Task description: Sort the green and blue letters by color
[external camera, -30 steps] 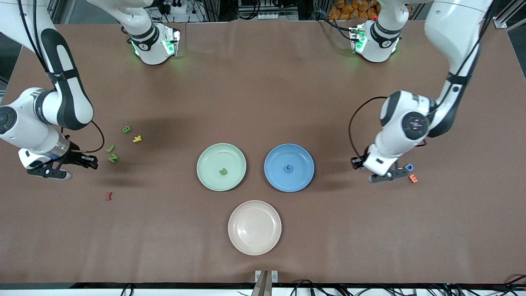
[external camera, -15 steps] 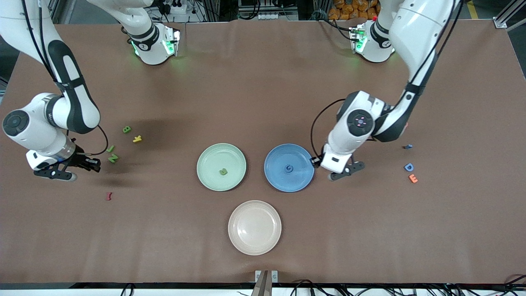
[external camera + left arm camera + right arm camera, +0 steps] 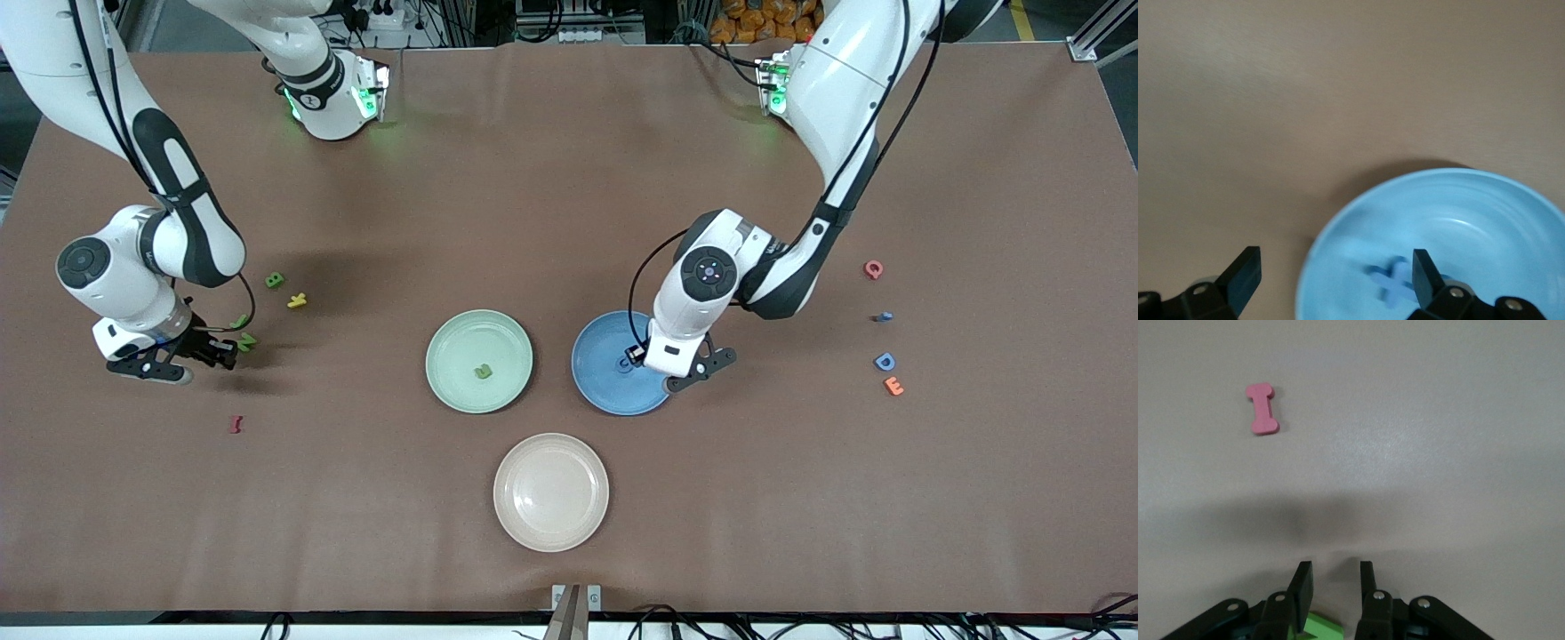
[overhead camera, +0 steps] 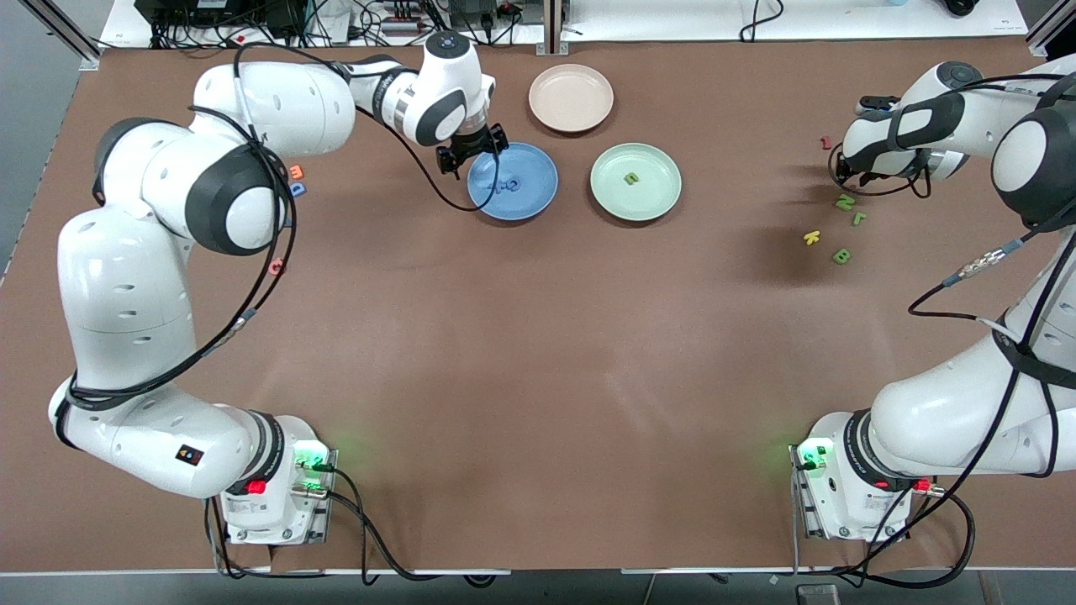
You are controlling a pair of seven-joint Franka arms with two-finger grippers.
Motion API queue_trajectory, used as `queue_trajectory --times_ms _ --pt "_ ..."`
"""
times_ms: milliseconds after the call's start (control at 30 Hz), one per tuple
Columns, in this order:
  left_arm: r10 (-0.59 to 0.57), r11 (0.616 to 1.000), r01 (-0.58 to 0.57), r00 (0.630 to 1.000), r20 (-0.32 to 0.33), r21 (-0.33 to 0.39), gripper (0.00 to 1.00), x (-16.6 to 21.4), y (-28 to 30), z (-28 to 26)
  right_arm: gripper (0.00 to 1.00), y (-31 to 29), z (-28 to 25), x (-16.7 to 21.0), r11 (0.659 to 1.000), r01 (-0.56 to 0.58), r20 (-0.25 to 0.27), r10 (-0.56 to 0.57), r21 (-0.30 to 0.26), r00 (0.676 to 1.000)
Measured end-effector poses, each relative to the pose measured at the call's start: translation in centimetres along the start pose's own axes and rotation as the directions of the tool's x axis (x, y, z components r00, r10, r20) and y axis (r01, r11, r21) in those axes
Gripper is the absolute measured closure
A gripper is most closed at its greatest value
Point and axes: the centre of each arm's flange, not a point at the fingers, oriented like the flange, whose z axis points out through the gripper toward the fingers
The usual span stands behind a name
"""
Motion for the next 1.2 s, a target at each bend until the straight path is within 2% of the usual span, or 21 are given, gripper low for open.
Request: queue_trajectory --times_ms 167,400,634,834,1201 --pt "0.057 0.997 -0.058 0.998 0.025 0.048 0.00 2.1 -2.4 -0.5 0.52 -0.2 0.2 -0.3 1.000 0.003 0.003 -0.003 0.001 1.000" --pt "0.141 0.988 -0.143 0.989 0.038 0.064 0.00 5.3 -7.0 -2.1 0.52 -0.7 0.8 -1.2 1.000 0.006 0.001 -0.006 0.001 1.000" --pt "0.247 0.964 -0.252 0.966 0.071 0.084 0.00 6.5 -12.1 -2.8 0.52 -1.2 1.2 -2.0 1.000 0.001 0.006 -0.001 0.004 1.000" --pt "0.364 0.924 -0.372 0.926 0.102 0.084 0.00 7.6 -17.3 -3.1 0.52 -1.4 1.2 -2.4 1.000 0.002 -0.003 -0.002 0.005 1.000" --pt "0.535 0.841 -0.540 0.840 0.089 0.041 0.00 8.2 -27.7 -1.0 0.52 -1.4 0.8 -3.5 1.000 -0.001 0.006 0.001 0.008 1.000"
